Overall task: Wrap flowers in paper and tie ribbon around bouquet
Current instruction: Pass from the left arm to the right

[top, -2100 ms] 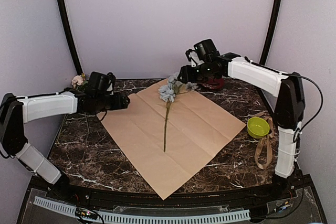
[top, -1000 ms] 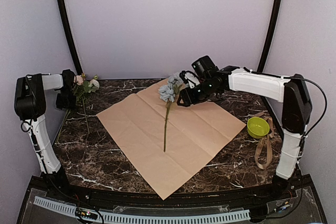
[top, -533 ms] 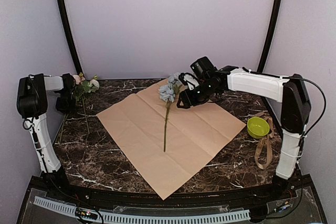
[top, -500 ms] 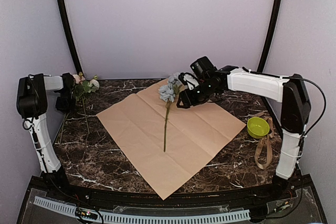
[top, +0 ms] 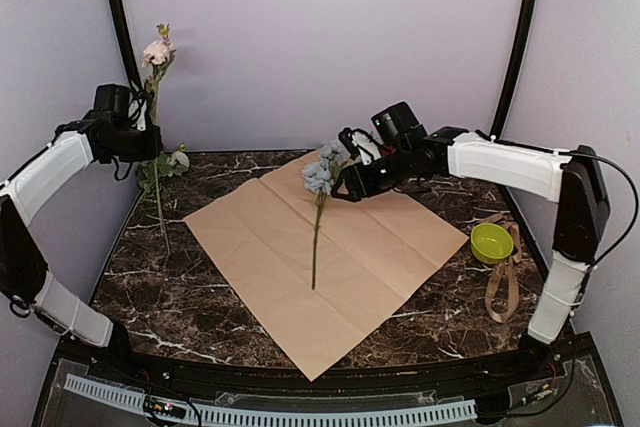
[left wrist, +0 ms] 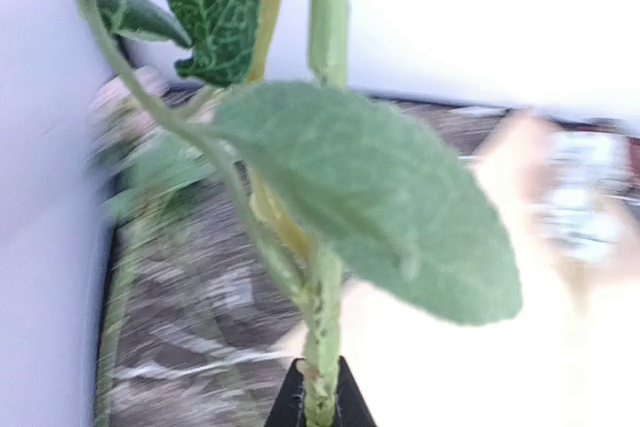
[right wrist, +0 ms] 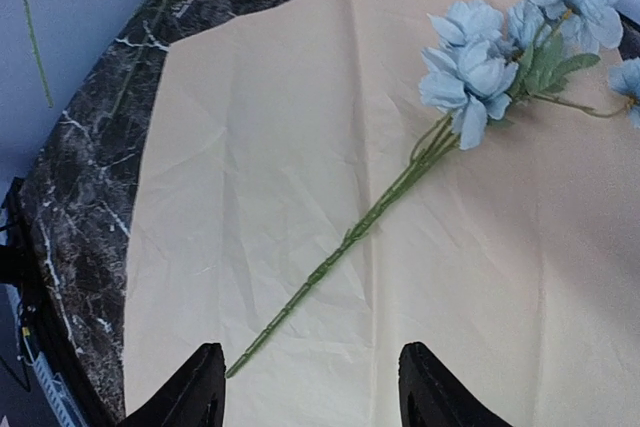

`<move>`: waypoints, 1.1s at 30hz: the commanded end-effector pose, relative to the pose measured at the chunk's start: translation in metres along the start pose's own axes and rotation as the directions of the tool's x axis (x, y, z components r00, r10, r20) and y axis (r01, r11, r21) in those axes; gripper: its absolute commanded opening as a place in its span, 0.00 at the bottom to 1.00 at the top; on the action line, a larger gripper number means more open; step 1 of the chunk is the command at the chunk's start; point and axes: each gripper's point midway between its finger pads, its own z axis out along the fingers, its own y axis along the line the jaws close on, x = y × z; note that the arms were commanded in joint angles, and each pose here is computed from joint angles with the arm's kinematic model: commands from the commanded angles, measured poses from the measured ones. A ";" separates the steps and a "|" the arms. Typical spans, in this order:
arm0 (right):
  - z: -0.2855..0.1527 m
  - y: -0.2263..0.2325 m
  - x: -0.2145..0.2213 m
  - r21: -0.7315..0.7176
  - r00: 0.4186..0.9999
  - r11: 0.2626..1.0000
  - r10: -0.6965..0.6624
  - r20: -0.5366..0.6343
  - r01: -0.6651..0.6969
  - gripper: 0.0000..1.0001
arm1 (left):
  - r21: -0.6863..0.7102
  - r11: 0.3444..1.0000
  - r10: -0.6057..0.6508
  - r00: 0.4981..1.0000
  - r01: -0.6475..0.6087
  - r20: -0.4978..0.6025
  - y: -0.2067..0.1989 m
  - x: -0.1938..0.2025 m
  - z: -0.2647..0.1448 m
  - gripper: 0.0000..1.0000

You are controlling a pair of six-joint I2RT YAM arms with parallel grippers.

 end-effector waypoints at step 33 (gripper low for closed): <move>-0.107 0.174 -0.111 -0.649 0.853 0.725 0.167 0.494 0.233 0.00 | 0.949 0.182 0.148 0.961 -0.257 0.232 -0.366 0.083 -0.198 0.00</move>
